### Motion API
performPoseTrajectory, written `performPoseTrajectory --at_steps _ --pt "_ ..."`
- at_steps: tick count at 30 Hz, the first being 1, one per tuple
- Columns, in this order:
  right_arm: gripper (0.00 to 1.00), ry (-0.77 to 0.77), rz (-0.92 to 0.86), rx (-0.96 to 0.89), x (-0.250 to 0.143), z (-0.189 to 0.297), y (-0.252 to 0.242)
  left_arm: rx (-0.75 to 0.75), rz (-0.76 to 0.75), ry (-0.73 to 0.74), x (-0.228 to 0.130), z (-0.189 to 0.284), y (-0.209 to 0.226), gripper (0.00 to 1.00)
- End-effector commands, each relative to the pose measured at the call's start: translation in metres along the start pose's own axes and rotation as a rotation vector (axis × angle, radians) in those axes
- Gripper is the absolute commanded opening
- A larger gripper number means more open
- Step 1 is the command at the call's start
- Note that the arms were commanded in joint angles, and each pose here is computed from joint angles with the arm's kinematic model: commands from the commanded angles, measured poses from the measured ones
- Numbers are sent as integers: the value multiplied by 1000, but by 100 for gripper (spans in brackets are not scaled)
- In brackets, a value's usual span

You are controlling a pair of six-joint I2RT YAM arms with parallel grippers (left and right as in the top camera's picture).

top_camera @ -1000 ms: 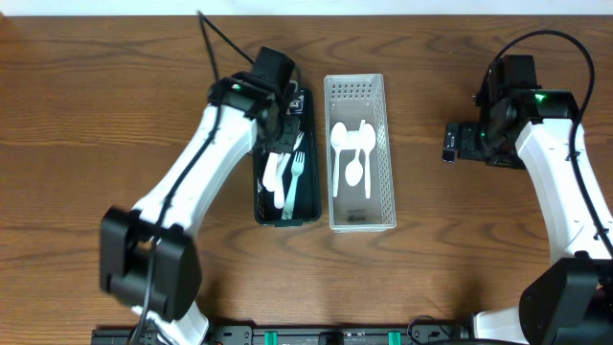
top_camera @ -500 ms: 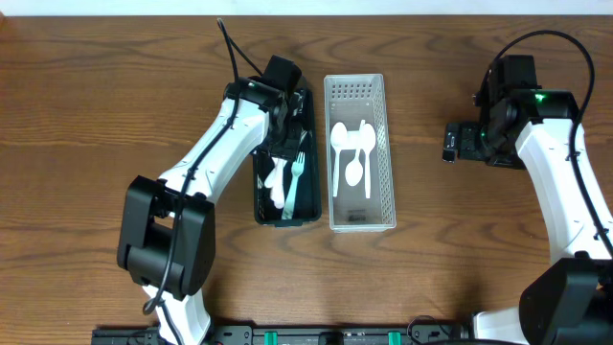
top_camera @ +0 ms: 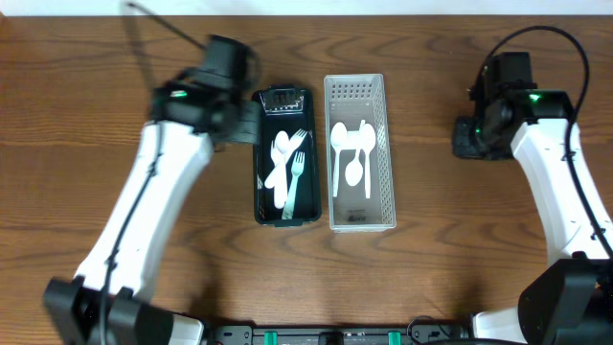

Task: Pack container
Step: 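Push the white basket left against the black basket with the right gripper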

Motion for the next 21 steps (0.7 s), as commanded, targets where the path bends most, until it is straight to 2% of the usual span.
performPoseTrajectory --at_steps 1,10,21 --pt "9 1 49 23 1 -6 18 88 81 -13 5 4 42 67" --pt "7 94 122 92 0 -52 56 165 228 7 2 2 102 70" --pt "8 92 208 204 7 -88 95 175 247 8 1 2 109 71"
Point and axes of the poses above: each gripper's point midway between its finger pads, its own z axis back along the fingers, its own y axis along the line the jaws close on, x = y × z, the point moved 3 cm from there along z, back along the fingers, and after that the axes turned 4 degrees about z, right-handed, at the moved point
